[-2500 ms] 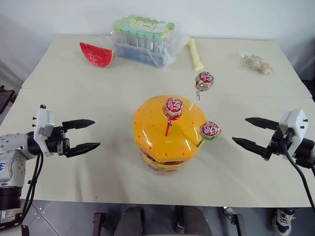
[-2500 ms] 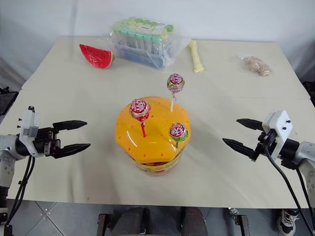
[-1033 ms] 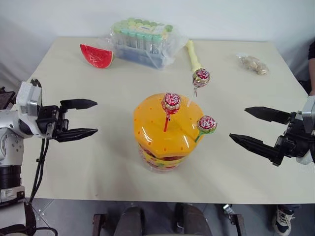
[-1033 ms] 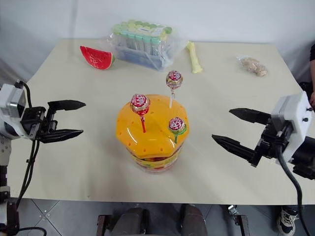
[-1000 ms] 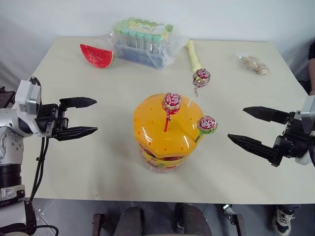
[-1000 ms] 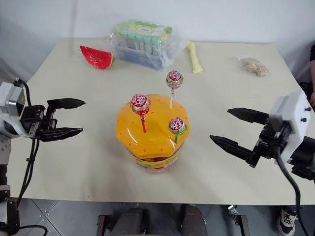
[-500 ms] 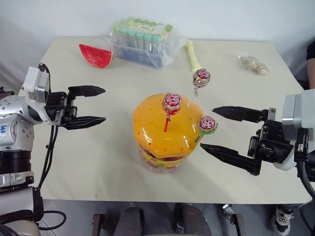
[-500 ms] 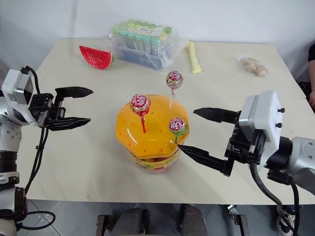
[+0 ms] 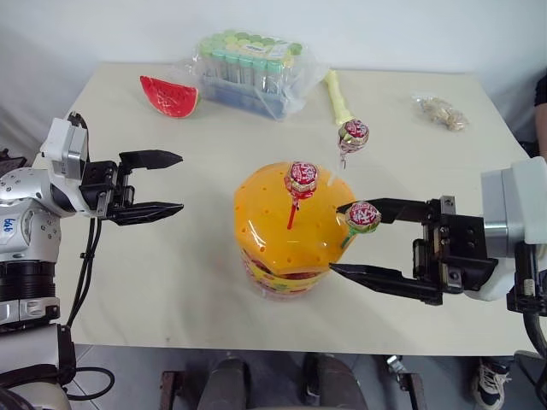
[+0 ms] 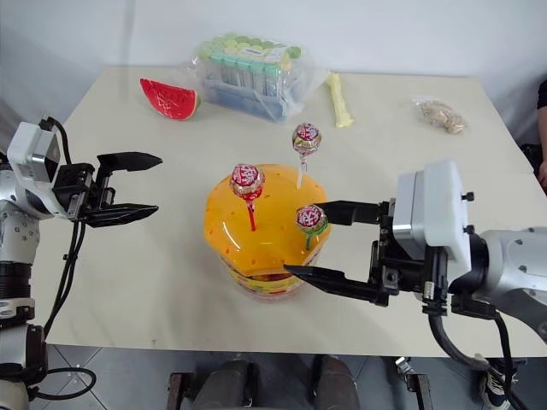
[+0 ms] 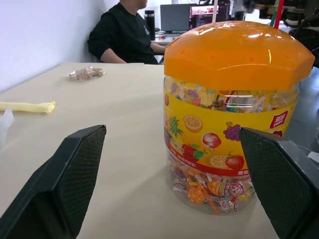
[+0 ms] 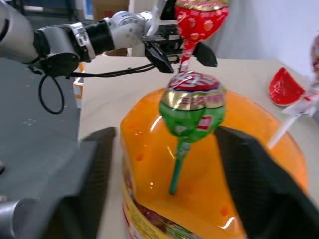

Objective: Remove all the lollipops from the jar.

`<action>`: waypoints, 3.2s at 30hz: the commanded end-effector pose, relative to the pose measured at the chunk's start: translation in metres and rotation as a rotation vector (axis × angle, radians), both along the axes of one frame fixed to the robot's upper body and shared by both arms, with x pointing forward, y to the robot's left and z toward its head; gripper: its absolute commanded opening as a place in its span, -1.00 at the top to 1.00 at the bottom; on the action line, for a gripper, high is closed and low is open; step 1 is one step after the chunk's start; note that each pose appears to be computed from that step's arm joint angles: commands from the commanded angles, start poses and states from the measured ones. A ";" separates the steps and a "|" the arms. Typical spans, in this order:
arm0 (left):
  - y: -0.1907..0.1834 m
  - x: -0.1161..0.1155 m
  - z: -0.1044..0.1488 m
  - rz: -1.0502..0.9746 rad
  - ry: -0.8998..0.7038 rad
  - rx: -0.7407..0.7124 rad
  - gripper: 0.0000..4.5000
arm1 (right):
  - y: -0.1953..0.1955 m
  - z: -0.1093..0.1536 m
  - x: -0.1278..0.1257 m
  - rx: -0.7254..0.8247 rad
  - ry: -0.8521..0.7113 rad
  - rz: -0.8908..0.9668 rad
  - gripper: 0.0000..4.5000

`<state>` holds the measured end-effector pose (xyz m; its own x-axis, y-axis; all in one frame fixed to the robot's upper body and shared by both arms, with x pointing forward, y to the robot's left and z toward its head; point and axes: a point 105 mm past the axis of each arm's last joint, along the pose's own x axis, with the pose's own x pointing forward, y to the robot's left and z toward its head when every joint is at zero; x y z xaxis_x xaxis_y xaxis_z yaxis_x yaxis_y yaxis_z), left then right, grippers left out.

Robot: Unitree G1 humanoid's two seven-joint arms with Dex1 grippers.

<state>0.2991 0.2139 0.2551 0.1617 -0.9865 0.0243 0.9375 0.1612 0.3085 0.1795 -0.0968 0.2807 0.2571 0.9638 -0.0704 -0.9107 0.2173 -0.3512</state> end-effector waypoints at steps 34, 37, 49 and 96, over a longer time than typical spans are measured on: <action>-0.020 -0.061 0.024 -0.334 -0.053 -0.001 -1.00 | -0.144 -0.022 0.057 0.058 0.116 -0.615 0.98; -0.024 -0.071 0.027 -0.364 -0.052 -0.011 -1.00 | -0.166 -0.052 0.071 -0.004 0.233 -0.746 0.98; -0.025 -0.092 0.041 -0.358 -0.056 -0.015 -1.00 | -0.215 -0.131 0.109 -0.131 0.480 -1.023 0.98; 0.007 -0.065 0.014 -0.175 0.080 -0.001 -1.00 | -0.041 -0.005 0.020 -0.059 0.017 -0.168 -1.00</action>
<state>0.2433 0.2194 0.2664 0.0626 -0.9971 0.0425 0.9767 0.0700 0.2030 0.2081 -0.1462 0.2694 0.4554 0.8807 -0.1302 -0.8611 0.3986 -0.3157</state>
